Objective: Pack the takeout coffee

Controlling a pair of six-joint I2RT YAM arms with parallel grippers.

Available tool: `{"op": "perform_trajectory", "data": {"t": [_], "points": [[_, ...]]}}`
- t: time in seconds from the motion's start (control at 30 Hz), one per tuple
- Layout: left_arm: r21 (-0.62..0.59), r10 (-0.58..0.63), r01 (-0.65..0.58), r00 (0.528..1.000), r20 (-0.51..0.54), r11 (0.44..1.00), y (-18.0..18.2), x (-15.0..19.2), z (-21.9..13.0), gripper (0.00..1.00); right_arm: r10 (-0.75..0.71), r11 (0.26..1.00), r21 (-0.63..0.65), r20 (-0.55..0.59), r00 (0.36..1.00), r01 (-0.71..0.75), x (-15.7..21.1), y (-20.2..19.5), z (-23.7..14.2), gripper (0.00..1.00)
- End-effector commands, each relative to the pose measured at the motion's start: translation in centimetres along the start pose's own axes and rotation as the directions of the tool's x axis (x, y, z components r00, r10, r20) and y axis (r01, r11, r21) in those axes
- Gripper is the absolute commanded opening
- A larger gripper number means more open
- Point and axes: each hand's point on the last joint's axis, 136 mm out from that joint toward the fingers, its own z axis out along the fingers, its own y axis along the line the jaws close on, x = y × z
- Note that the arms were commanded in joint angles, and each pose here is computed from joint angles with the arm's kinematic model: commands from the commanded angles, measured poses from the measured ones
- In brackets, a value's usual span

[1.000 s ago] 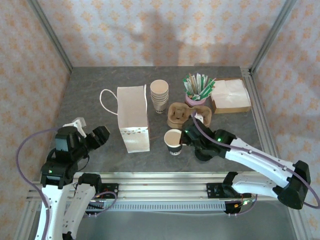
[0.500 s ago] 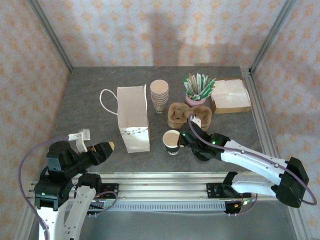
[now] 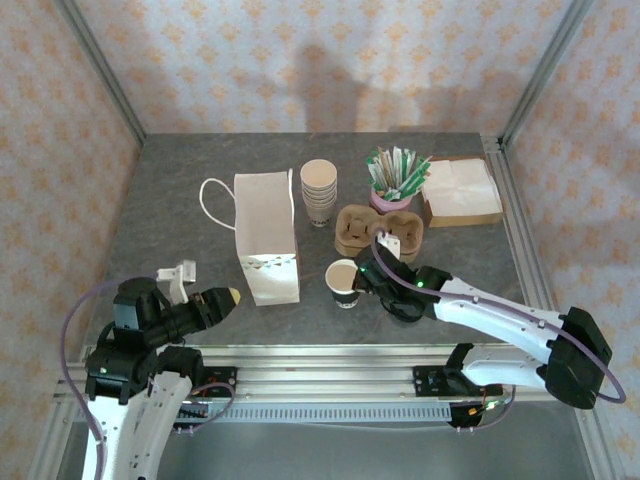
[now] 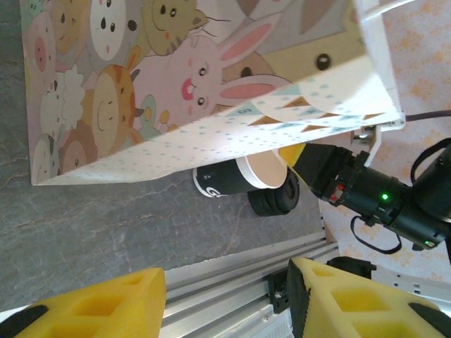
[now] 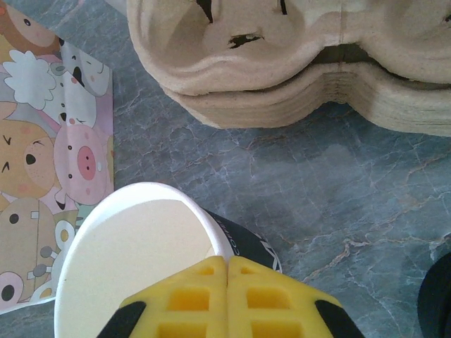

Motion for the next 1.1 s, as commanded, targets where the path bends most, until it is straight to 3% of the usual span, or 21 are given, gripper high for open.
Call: {"op": "perform_trajectory", "data": {"t": [0.0, 0.17, 0.47, 0.57, 0.7, 0.83, 1.07], "points": [[0.066, 0.02, -0.021, 1.0, 0.014, 0.998, -1.0, -0.4, 0.3, 0.49, 0.022, 1.0, 0.017, 0.031, 0.999, -0.022, -0.2, -0.5, 0.3, 0.07], [0.063, 0.012, -0.013, 1.0, 0.012, 0.998, -0.3, -0.4, 1.0, 0.48, 0.016, 0.999, 0.04, 0.027, 1.0, -0.017, -0.1, -1.0, 0.1, 0.22], [0.059, 0.036, -0.034, 0.999, -0.03, 0.998, -0.3, -0.3, 2.7, 0.47, -0.042, 0.996, 0.077, 0.066, 0.997, 0.037, -1.5, -1.8, -2.2, 0.6], [0.082, 0.05, -0.046, 0.998, -0.046, 0.996, -0.7, 0.1, 3.5, 0.46, -0.098, 0.985, 0.154, 0.087, 0.991, 0.084, -2.7, -3.1, -4.2, 0.63], [0.073, 0.062, -0.06, 0.998, -0.029, 0.996, -0.5, 0.2, 4.1, 0.45, -0.145, 0.941, 0.315, 0.055, 0.988, 0.121, -3.6, -5.9, -7.5, 0.83], [0.088, 0.059, -0.056, 0.998, -0.026, 0.995, -0.5, 0.4, 5.1, 0.44, -0.108, 0.907, 0.406, -0.021, 0.994, 0.107, -2.7, -8.4, -9.0, 0.88], [-0.004, 0.095, -0.095, 0.995, -0.01, 0.996, 1.5, 0.5, 6.2, 0.46, 0.016, 0.884, 0.466, -0.071, 0.997, 0.019, -0.2, -11.8, -8.3, 0.91]]}}
